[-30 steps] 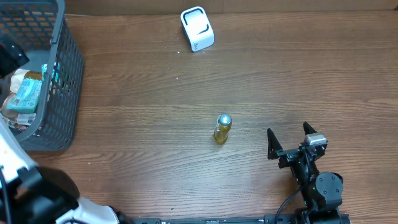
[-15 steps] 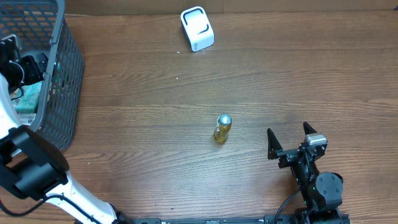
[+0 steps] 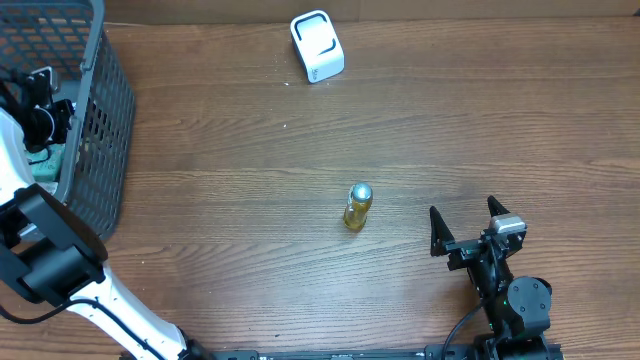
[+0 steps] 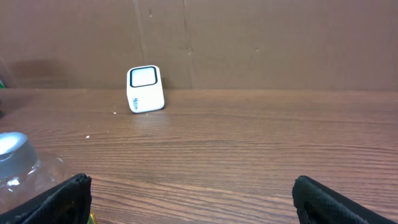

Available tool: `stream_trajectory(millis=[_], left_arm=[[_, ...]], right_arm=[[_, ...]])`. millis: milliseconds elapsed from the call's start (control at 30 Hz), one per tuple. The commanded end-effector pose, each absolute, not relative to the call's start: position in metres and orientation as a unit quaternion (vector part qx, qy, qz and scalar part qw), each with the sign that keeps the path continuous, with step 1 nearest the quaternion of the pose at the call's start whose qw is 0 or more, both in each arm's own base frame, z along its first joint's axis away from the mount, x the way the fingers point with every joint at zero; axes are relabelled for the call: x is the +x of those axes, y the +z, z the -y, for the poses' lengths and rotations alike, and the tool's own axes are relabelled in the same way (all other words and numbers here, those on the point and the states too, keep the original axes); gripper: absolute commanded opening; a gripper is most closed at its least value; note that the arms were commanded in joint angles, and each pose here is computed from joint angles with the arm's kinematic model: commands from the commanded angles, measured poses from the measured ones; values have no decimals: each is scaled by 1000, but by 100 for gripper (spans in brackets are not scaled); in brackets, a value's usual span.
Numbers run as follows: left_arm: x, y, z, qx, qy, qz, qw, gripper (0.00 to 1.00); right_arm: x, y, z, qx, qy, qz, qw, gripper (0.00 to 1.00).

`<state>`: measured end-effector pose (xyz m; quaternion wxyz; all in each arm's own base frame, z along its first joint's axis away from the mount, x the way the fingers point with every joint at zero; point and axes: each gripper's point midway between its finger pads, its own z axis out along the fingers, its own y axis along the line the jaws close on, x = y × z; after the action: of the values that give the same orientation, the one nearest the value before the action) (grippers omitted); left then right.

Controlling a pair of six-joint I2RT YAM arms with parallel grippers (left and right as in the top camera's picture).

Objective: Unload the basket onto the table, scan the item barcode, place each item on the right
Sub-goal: 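Return the left gripper into the basket toward the Kleenex pack, then grasp the green-capped Kleenex tissue pack with the left gripper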

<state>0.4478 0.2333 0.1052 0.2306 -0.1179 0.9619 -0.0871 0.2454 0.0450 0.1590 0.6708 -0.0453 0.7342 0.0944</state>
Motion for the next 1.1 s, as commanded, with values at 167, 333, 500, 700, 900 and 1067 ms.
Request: stream_trajectory(millis=[167,333,500,700,900,1067], left_arm=[[455,85,-231,-103,-86,-966,219,92],[447,80,-247,-132,-43,-970,198,77],[446,80,-250,-150,-35,-969,194,77],[448,80,-248,-147,-35,-969,196,84],[449,76,-247,-143,-23,-971,192,78],[448,71,-248,-143,-3,-973,182,47]], right_arm=[[246,154,-43,-43,89,-737,668,100],[246,154,-43,-43,88,-738,668,100],[246,154,-43,-43,88,-737,668,100],[246,154,-43,-43,89,-737,668,100],[246,154,-43,-43,89,-737,668,100],[246,154,-43,-43,89,-737,668,100]])
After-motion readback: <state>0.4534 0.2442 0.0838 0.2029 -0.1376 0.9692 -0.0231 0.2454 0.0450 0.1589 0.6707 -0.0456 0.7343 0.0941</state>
